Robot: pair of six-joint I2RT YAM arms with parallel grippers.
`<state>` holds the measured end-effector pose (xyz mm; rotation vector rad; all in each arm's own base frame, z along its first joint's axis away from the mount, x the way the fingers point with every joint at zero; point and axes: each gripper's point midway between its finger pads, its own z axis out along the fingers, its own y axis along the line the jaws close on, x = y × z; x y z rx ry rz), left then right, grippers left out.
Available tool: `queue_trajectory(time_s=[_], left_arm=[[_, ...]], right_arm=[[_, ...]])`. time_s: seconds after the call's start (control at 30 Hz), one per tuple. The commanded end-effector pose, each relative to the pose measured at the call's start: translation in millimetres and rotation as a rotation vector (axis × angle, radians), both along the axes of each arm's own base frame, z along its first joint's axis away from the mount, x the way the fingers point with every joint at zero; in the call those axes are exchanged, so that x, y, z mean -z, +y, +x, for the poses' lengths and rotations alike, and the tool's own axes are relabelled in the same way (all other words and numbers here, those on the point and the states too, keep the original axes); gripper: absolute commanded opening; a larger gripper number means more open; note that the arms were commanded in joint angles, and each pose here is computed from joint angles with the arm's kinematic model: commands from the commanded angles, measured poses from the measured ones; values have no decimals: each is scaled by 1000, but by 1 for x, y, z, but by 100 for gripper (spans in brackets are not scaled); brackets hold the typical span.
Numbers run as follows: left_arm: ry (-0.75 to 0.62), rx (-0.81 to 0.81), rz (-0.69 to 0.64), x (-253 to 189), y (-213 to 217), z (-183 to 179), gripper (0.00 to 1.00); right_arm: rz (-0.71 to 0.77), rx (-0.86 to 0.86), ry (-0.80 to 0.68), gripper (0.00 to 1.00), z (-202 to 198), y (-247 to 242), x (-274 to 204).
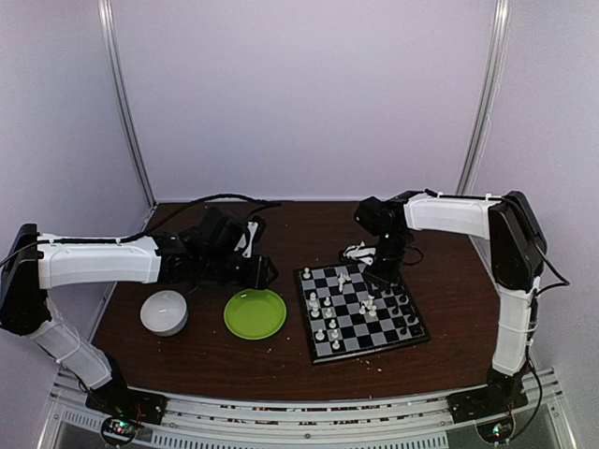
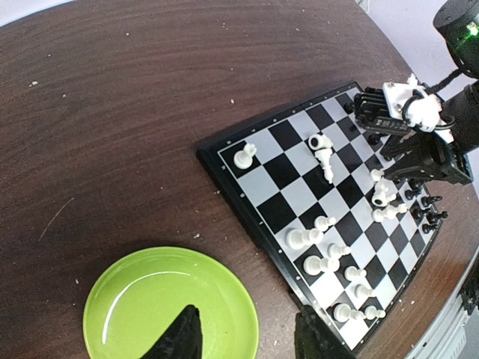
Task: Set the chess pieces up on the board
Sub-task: Pick up the pawn from the chessboard.
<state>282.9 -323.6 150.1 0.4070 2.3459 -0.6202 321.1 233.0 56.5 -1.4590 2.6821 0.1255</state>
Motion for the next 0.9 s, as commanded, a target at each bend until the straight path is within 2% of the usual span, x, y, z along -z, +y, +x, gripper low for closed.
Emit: queue_trajectory(time_s=[0.0,0.3,0.53,0.87], left_arm=[[-40,14,-32,-16,-9,5,43],[-31,16,-24,-10,-10,5,43],[-27,16,-24,-7,-10,4,43],[-29,5,-26,-8,-6,3,43]], right_arm=[[5,-11,-10,29,7,6,-1],[15,-14,22,11,3,8,4],[20,-13,30,7,2,10,2],[97,-38,-73,4,32,38,-44]])
